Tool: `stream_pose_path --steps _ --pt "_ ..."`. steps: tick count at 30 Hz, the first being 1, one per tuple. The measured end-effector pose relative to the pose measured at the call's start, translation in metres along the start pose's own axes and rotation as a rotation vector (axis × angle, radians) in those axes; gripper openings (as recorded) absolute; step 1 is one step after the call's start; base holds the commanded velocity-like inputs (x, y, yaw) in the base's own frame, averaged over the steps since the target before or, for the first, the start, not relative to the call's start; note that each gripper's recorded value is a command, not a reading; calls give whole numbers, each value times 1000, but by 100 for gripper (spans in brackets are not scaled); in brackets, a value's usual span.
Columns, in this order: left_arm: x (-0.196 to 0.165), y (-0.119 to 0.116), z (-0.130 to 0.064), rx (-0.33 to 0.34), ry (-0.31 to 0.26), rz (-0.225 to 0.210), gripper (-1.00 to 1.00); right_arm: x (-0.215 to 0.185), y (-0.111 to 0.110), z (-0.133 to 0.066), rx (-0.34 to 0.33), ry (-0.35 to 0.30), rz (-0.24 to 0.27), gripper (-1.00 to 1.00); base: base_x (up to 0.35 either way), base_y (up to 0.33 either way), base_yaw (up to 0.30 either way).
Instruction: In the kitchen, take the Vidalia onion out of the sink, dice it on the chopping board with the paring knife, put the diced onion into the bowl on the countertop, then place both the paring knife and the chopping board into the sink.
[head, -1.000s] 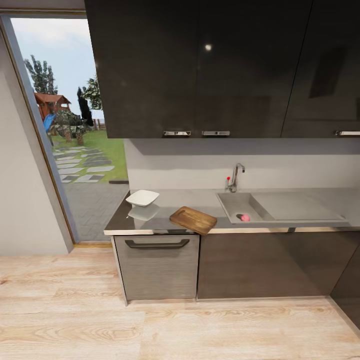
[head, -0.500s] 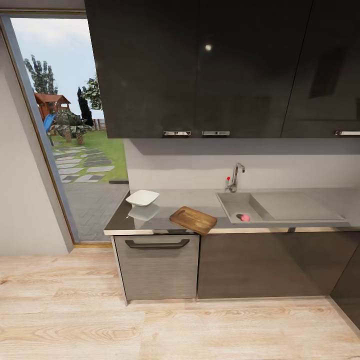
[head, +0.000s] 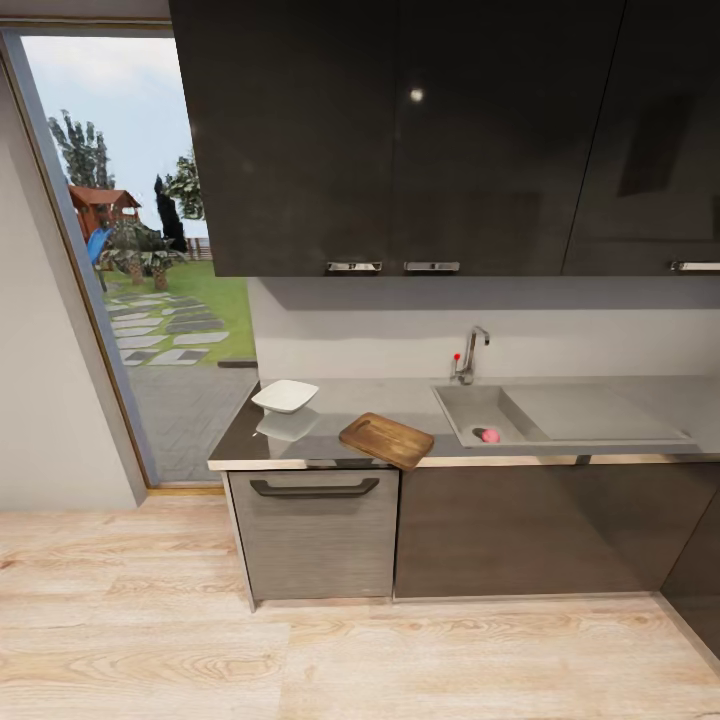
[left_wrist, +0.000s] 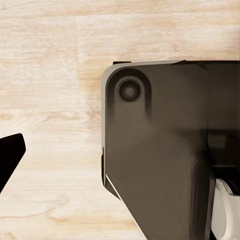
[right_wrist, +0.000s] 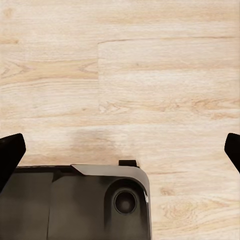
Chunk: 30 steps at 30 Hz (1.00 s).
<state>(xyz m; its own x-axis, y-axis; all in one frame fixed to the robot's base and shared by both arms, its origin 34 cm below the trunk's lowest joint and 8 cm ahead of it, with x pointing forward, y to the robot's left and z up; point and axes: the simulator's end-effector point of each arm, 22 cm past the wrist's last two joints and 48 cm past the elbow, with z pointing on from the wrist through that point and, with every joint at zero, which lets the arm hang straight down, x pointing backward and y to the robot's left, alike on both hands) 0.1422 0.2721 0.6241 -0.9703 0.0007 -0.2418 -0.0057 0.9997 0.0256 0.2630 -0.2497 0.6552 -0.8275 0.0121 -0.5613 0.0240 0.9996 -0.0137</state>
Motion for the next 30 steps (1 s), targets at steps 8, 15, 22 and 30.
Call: stream_pose_path --steps 8,15,22,30 --pt "0 0 0 0 0 0 100 0 0 0 0 -1 0 100 0 0 0" --pt "0 0 0 0 0 0 100 0 0 0 0 0 0 100 0 0 0" --pt "0 0 0 0 0 0 100 0 0 0 0 -1 0 100 0 0 0" --pt "0 0 0 0 0 0 100 0 0 0 0 0 0 100 0 0 0"
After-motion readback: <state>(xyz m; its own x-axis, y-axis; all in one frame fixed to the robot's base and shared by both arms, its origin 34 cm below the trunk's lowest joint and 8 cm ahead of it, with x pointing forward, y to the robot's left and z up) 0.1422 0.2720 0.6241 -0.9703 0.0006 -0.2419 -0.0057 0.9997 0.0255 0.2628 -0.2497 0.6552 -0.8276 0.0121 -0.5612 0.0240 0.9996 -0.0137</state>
